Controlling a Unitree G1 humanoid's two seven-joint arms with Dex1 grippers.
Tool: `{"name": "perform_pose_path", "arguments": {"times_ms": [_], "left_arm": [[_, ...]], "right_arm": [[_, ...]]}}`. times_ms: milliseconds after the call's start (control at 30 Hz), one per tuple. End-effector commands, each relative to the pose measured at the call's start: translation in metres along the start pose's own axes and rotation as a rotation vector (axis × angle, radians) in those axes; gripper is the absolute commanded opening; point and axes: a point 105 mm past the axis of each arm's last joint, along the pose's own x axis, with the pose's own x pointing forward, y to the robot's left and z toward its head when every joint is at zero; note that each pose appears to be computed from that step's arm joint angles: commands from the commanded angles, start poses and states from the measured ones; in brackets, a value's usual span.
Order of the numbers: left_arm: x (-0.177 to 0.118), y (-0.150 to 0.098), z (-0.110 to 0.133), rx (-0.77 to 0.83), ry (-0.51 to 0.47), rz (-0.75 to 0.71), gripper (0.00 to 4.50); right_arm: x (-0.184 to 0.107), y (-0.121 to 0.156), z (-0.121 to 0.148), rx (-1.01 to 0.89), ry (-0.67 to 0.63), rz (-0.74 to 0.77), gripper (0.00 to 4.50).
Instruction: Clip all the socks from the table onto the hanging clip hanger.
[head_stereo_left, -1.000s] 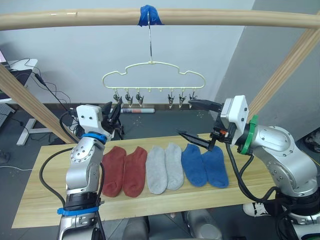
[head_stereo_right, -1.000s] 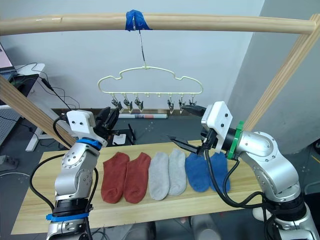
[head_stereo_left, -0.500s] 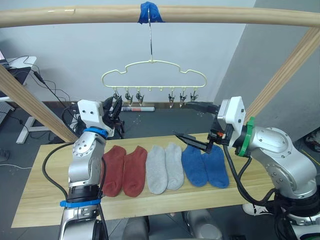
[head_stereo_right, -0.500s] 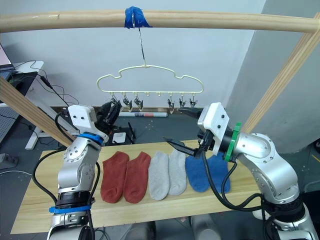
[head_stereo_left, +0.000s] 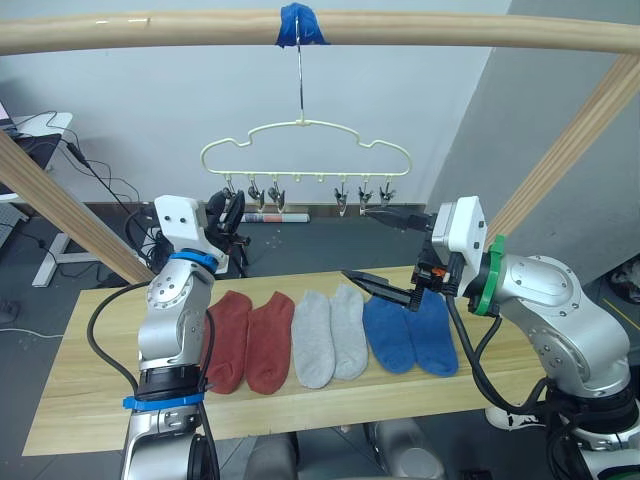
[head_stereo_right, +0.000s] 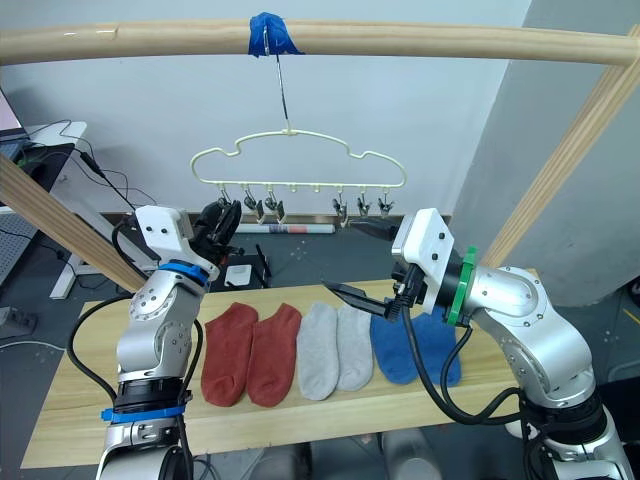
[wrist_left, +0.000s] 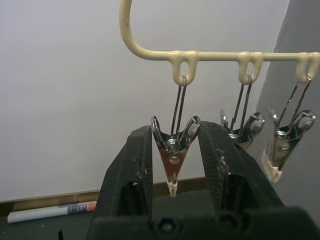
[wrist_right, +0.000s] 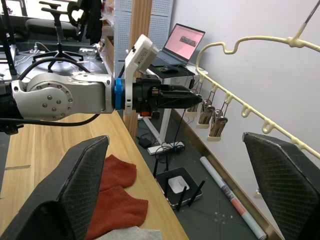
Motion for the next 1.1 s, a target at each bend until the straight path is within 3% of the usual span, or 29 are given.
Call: {"name": "perform_pose_path", "arguments": {"times_ms": [33,833,1100], "left_arm": [[0.0024,-0.0032,0.0154,0.020,-0.054,-0.011,1.50],[0.0077,-0.0053,0.0174,-0.017,-0.075,0.007,1.50],[0.0074,-0.0089,0.0179,-0.021,-0.081,-0.003,0.10]], "right_arm": [[0.0013,0.0057,0.0125,-0.042,-0.043,0.024,4.50],[0.0019,0.0066,0.0083,-0.034,-0.035,0.032,4.50],[0.0012,0.0073,0.0077,-0.032,-0.031,0.032,4.50]]}}
